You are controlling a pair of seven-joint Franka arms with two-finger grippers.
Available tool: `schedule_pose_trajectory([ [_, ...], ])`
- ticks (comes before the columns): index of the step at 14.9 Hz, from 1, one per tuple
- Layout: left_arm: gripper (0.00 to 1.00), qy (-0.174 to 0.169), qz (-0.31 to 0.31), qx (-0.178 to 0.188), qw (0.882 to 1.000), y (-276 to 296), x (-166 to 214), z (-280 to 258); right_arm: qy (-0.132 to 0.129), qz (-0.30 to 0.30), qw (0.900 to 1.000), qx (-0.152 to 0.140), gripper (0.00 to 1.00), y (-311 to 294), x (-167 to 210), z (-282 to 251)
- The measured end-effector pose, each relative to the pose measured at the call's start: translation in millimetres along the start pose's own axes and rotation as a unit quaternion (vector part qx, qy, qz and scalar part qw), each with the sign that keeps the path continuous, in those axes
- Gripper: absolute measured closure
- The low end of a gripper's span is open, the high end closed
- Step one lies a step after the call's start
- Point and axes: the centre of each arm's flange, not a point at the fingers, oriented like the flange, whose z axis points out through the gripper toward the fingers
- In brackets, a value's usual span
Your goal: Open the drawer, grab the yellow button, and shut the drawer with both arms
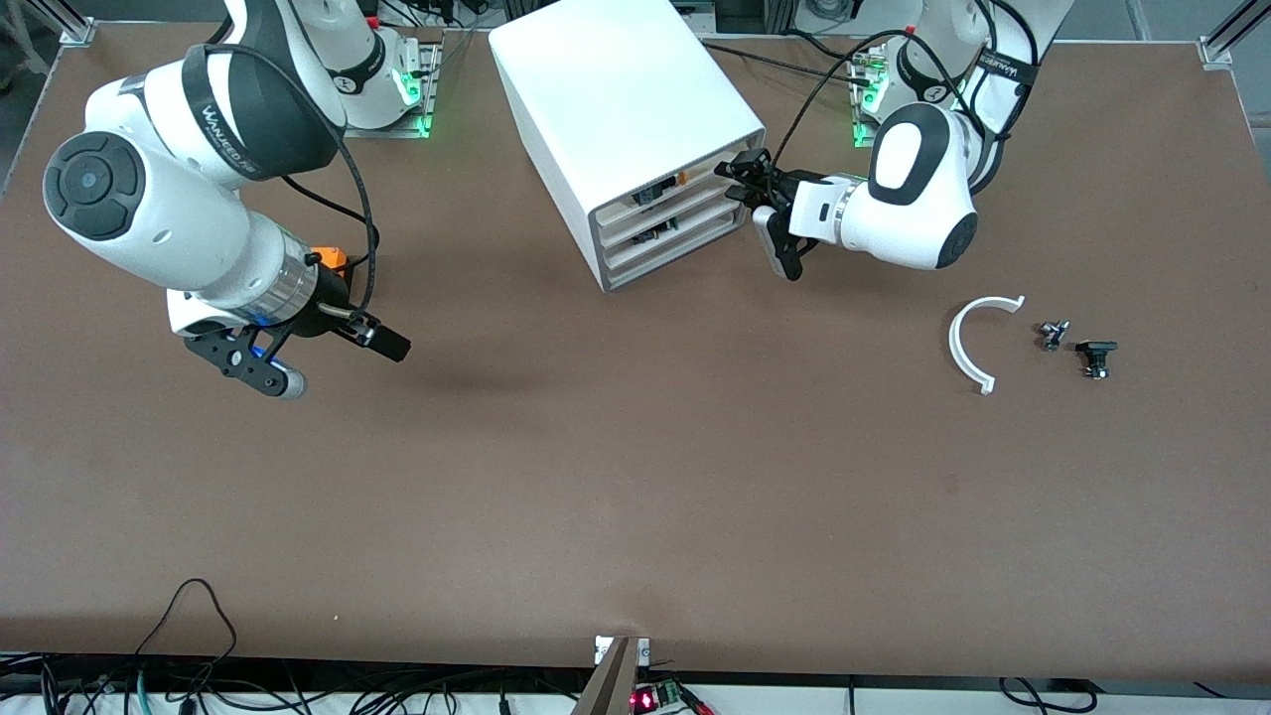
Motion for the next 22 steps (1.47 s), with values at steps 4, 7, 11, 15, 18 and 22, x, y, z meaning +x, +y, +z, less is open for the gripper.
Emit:
schedule_pose_trajectory([
  [4,0.43,-0.009,0.007,0.0,1.0,5,-1,9,0.001,0.022,1.0,0.001,0.0,-24,-15,-17],
  [7,0.46,-0.01,0.016,0.0,1.0,6,-1,10,0.005,0.038,0.999,0.005,0.0,-43,-23,-20],
  [11,0.49,-0.01,0.029,0.0,1.0,5,-2,11,0.007,0.053,0.999,0.007,0.0,-55,-26,-22],
  [15,0.5,-0.006,0.034,0.01,0.999,6,-1,16,0.011,0.069,0.997,0.013,0.0,-71,-34,-23],
  [18,0.52,0.0,0.04,0.023,0.999,7,2,20,0.012,0.079,0.997,0.014,0.0,-81,-41,-21],
  [22,0.75,-0.004,0.071,0.021,0.997,7,0,24,0.015,0.093,0.995,0.019,0.0,-88,-44,-23],
])
